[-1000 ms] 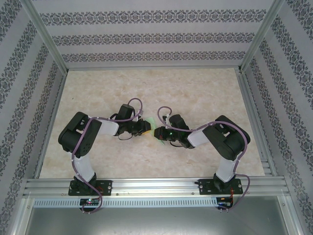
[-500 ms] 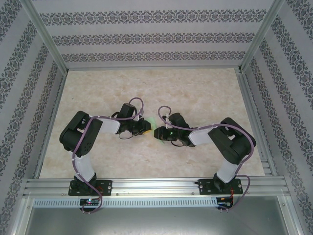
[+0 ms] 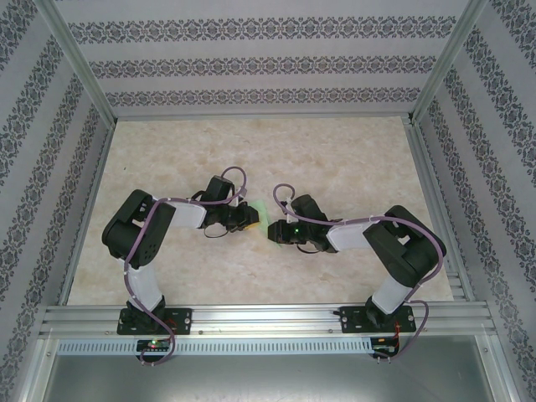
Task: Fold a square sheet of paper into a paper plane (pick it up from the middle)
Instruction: Fold the wing for the fifth time at the center of the table.
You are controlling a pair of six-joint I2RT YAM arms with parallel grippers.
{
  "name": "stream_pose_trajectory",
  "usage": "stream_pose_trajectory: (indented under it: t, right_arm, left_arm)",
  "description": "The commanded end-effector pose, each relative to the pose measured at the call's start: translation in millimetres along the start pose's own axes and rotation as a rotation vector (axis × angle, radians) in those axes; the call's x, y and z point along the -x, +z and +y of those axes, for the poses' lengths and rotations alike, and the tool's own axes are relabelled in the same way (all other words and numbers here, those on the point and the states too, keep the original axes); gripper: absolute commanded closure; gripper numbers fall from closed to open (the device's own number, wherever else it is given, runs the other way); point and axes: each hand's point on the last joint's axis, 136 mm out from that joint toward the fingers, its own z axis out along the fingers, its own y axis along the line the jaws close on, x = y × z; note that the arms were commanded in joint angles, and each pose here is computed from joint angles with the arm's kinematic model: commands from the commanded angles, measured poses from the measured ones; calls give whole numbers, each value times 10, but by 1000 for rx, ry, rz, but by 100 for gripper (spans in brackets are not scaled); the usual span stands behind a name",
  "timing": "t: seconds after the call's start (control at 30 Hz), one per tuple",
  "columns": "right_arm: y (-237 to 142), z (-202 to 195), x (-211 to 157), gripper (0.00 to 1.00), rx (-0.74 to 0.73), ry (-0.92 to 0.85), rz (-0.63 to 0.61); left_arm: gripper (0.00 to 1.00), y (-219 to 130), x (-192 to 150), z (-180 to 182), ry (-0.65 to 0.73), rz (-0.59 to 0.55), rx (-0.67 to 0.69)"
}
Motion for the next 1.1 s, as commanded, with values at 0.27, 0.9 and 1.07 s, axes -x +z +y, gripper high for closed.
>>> stream_pose_trajectory:
  t: [0.27,0.9,1.07]
  right_arm:
    - [61,-182,-150,93,-41,9,42]
    - [154,-305,-233,94,-55,119,83]
    - [160,-339,-248,94,-56,157,97]
  left_arm:
    - [81,28,-35,99,1,19,64]
    - [75,-49,-300,-388,143,69,-84]
    - [79,57,-339,-295,124,90,-71]
